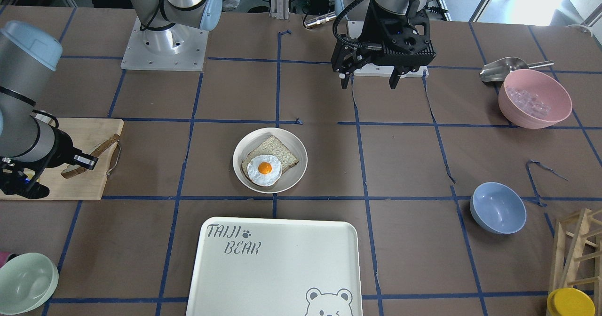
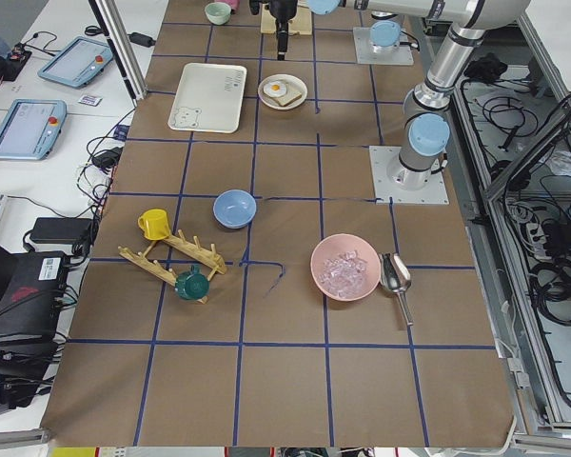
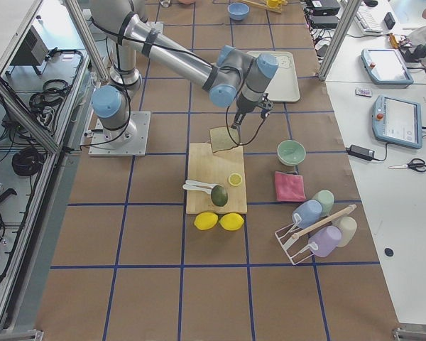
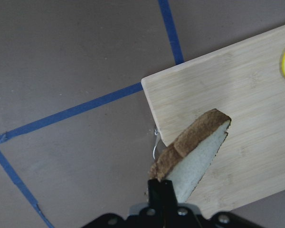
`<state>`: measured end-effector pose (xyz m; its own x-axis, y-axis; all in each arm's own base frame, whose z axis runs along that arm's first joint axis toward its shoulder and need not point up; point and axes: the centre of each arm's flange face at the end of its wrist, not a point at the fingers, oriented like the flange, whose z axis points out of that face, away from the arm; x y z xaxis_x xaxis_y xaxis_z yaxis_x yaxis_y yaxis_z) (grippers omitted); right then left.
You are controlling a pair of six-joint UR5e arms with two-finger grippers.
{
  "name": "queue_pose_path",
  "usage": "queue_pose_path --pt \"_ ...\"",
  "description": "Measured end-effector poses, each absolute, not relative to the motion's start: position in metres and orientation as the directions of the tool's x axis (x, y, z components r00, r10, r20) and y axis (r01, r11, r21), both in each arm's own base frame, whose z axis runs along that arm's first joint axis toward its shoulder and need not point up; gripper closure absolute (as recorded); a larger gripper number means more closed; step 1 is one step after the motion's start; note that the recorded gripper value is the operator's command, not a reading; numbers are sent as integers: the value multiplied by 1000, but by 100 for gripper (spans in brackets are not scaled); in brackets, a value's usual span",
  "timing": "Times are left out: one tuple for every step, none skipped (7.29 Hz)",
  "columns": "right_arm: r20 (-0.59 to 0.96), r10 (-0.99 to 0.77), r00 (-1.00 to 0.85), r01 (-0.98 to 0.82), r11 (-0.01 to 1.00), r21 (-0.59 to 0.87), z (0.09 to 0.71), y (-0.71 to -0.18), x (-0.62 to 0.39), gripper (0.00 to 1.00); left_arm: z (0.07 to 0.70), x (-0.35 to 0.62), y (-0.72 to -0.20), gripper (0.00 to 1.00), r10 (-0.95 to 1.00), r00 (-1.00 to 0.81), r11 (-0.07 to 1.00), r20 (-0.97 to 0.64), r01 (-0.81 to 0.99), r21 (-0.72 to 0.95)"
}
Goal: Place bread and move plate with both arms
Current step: 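Lift the bread slice with the right gripper and carry it to the plate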
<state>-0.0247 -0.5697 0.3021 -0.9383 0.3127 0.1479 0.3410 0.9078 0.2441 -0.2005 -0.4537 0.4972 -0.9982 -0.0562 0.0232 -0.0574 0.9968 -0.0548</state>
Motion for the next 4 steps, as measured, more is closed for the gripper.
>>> queue_pose_path --pt "159 322 -933 354 901 252 312 -571 1 100 497 -201 -454 0 -56 -998 997 23 -57 -54" --pt "175 338 -925 375 890 260 321 -571 30 100 497 -201 -454 0 -55 -998 997 23 -57 -54" --pt "181 367 -912 405 876 263 330 -570 62 100 497 -201 -454 0 -56 -998 997 23 -57 -54" --pt "172 412 -895 445 855 266 336 -567 98 100 497 -201 -454 0 -56 -998 997 23 -57 -54"
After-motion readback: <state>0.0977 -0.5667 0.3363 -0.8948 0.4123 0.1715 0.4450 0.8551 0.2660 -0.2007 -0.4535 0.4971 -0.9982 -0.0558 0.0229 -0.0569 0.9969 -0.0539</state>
